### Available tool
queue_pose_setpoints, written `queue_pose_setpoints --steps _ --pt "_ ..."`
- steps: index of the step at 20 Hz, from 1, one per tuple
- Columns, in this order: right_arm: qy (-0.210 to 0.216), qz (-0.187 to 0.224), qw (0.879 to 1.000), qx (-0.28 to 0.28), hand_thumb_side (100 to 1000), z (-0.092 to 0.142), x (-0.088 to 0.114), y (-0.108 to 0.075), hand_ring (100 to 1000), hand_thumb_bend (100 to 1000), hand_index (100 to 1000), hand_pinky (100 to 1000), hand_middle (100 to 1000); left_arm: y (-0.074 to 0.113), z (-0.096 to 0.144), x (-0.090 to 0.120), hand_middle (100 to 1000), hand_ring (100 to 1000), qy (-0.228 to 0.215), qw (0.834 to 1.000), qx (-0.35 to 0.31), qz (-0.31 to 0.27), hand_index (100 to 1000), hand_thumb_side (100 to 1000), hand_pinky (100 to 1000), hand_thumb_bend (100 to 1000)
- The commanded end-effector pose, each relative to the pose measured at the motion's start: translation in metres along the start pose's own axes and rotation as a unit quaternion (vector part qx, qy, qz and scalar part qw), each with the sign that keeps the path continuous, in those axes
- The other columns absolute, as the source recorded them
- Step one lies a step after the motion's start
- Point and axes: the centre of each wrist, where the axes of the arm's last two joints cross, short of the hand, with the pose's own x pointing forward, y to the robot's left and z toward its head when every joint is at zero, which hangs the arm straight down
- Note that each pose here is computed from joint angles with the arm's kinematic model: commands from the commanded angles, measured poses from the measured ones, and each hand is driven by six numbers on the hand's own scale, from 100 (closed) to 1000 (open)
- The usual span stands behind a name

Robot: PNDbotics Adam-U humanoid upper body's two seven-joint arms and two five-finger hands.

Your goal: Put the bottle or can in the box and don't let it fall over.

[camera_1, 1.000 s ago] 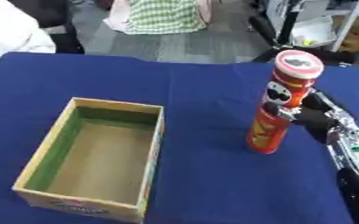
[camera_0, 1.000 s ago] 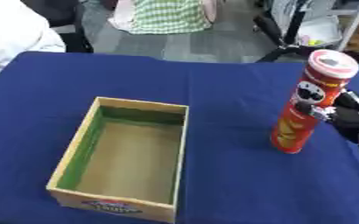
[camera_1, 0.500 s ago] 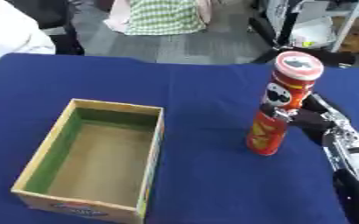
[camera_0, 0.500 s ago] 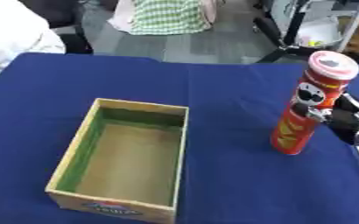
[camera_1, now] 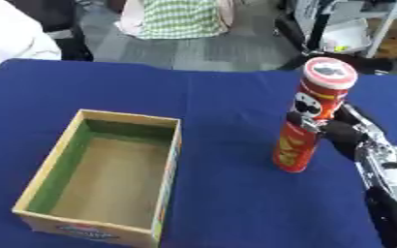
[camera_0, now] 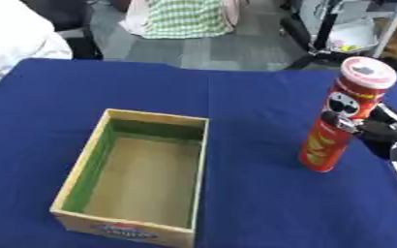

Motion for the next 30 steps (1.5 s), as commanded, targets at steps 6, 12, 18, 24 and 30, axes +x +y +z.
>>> queue_pose_setpoints --steps 6,12,18,24,30 --pt "-0.014 0.003 1.0 0.0 100 -0.0038 0.0125 -0.0018 956 500 594 918 997 0.0029 -0.0023 0.005 824 768 -0.01 1.0 0.002 -0.005 825 735 925 100" --pt "-0.018 0.002 1.0 0.003 100 -0.0047 0.0135 -0.001 952 439 525 916 991 0.0027 -0.0021 0.0048 824 768 -0.009 1.0 0.002 -0.005 825 734 925 100" --pt "-0.021 0.001 1.0 0.006 100 -0.0051 0.0144 -0.0005 949 409 476 915 990 0.0029 -0.002 0.0048 823 767 -0.009 1.0 0.002 -0.005 825 734 925 100" --pt "-0.024 0.004 1.0 0.006 100 -0.0059 0.0185 -0.0011 947 383 402 914 991 0.0029 -0.0019 0.0047 823 767 -0.009 1.0 0.002 -0.005 823 733 925 100" --pt "-0.026 0.008 1.0 0.006 100 -0.0067 0.0216 -0.0007 944 355 317 912 985 0.0029 -0.0019 0.0047 823 767 -0.009 1.0 0.001 -0.004 823 733 925 100"
